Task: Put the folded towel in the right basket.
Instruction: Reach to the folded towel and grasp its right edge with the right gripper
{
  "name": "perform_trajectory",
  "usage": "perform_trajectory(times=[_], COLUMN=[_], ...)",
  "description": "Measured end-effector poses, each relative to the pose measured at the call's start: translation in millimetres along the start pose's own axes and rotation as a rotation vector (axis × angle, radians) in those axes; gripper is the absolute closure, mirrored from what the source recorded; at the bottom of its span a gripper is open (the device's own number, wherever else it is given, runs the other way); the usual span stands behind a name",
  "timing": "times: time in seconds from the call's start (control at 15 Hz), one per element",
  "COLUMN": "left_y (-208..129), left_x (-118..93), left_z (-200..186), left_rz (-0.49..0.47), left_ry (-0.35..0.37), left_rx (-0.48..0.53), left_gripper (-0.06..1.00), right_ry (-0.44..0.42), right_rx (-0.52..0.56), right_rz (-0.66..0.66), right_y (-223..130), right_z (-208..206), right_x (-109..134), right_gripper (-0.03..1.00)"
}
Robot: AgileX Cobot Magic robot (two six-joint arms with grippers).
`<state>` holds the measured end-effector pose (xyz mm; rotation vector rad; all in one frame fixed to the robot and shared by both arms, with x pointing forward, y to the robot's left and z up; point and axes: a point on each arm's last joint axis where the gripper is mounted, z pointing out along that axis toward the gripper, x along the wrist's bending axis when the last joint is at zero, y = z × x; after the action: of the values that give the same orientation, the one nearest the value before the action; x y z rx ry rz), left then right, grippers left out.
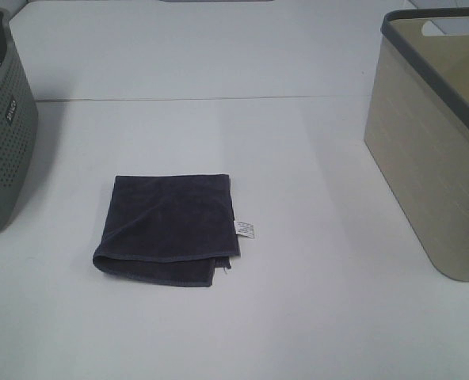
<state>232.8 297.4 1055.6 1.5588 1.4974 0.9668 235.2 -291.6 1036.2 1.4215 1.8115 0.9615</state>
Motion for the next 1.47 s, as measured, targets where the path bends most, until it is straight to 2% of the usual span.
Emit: perform_trajectory(times=[1.47], left_y=[0.0], left_x=[0.0], left_z=[0.0], left_rz=[0.0], left_ry=[0.0], left_rx=[0.0], left_gripper=[-0.05], right_ry=[0.0], right_rx=[-0.001], right_rz=[0.0], right_y=[0.1], right_z=[0.0], right_x=[0.0], right_gripper=[-0.01])
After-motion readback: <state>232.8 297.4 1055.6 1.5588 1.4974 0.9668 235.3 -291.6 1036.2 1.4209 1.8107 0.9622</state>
